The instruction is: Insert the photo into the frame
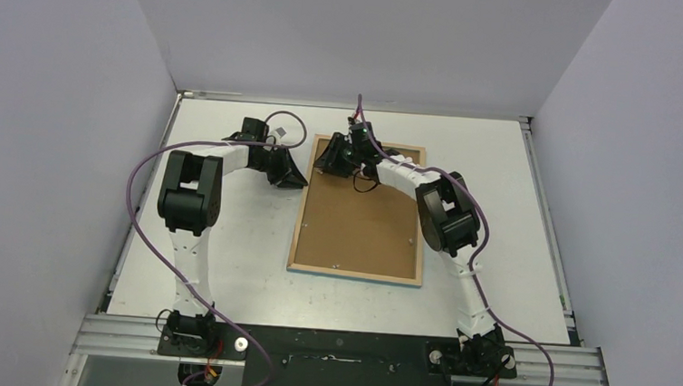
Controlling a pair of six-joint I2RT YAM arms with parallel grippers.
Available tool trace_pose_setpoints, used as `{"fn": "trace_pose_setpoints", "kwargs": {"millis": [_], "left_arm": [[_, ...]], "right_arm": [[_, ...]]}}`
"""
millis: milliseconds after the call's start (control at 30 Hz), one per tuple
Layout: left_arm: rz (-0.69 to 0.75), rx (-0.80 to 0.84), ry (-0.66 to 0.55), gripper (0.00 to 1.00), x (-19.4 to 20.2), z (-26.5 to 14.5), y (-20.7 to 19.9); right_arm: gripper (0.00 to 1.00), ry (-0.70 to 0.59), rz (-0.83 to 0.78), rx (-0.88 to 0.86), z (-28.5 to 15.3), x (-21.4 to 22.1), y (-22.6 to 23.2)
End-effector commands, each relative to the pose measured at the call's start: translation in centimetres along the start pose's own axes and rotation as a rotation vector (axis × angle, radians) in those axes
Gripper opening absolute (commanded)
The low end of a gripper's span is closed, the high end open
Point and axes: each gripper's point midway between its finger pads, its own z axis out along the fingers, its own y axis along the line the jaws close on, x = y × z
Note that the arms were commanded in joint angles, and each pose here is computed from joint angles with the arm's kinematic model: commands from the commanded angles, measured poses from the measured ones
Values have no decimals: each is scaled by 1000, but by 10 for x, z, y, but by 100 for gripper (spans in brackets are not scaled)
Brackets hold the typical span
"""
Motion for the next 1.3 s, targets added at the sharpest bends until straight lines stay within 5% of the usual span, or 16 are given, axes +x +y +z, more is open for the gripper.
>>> {"fn": "trace_pose_setpoints", "kwargs": {"millis": [0,1267], "left_arm": [[-36,-114,62,13,19,10,35],[-48,-92,86,12,27,14,35]], "right_arm": [[38,42,12,6,7,10,-10],[38,97,103,15,28,47,-26]]}}
